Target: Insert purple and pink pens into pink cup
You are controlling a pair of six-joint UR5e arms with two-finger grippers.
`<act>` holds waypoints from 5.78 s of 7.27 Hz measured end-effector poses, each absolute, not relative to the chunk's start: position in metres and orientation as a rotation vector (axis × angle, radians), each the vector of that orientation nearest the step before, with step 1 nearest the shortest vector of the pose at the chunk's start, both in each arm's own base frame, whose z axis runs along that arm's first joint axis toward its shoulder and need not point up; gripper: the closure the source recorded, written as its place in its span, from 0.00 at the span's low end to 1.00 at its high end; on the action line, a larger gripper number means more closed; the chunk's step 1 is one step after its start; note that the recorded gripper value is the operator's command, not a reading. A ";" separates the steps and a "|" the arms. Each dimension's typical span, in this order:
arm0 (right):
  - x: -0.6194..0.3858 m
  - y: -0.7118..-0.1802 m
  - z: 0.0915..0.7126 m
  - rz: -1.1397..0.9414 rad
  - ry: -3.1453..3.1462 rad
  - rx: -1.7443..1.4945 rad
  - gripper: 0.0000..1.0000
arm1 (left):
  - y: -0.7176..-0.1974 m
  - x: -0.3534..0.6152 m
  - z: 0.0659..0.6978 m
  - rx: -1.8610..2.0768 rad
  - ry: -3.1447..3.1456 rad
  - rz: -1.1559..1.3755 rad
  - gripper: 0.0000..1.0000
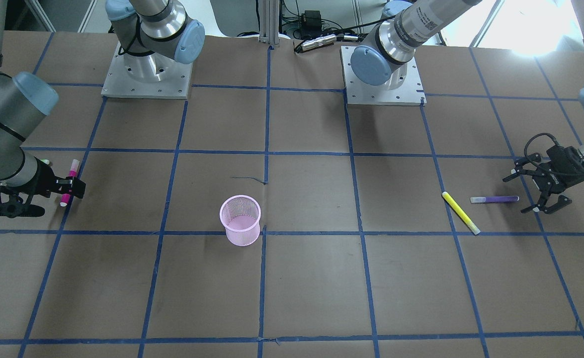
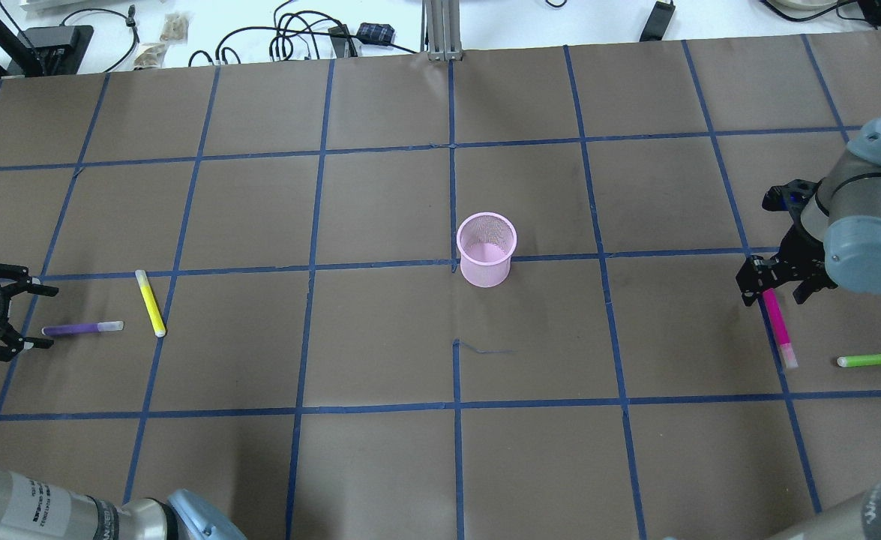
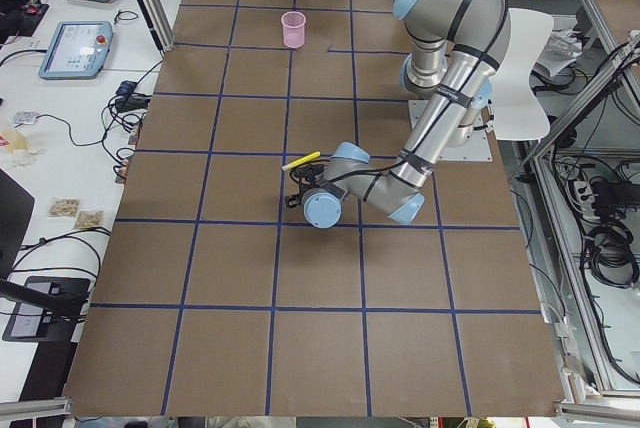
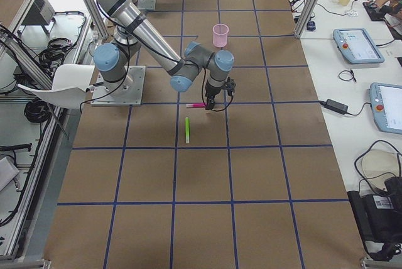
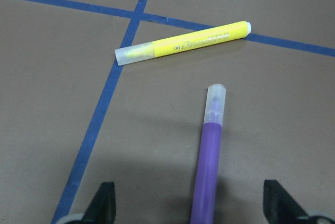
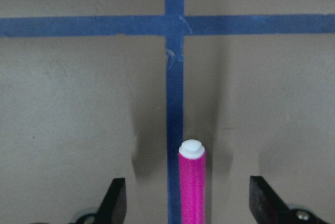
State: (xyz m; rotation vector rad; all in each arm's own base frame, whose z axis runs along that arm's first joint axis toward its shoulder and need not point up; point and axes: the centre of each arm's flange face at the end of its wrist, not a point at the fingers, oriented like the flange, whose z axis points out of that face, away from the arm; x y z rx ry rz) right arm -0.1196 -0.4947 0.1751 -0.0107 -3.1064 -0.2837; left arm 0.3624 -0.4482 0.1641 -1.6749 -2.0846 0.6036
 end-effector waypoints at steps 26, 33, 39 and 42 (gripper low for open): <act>0.314 -0.537 0.312 0.931 -3.101 0.137 1.00 | -0.522 -0.003 0.468 -1.435 -2.478 0.171 1.00; 0.267 -0.543 0.332 0.880 -3.094 -0.002 0.00 | -0.511 -0.012 0.480 -1.336 -2.578 0.122 1.00; 0.145 -0.572 0.464 -0.029 -3.190 -0.179 0.00 | -0.509 -0.162 0.474 -1.382 -2.747 0.050 1.00; 0.133 -0.558 0.479 -0.261 -3.166 -0.115 0.00 | -0.505 -0.265 0.444 -1.614 -2.788 0.019 1.00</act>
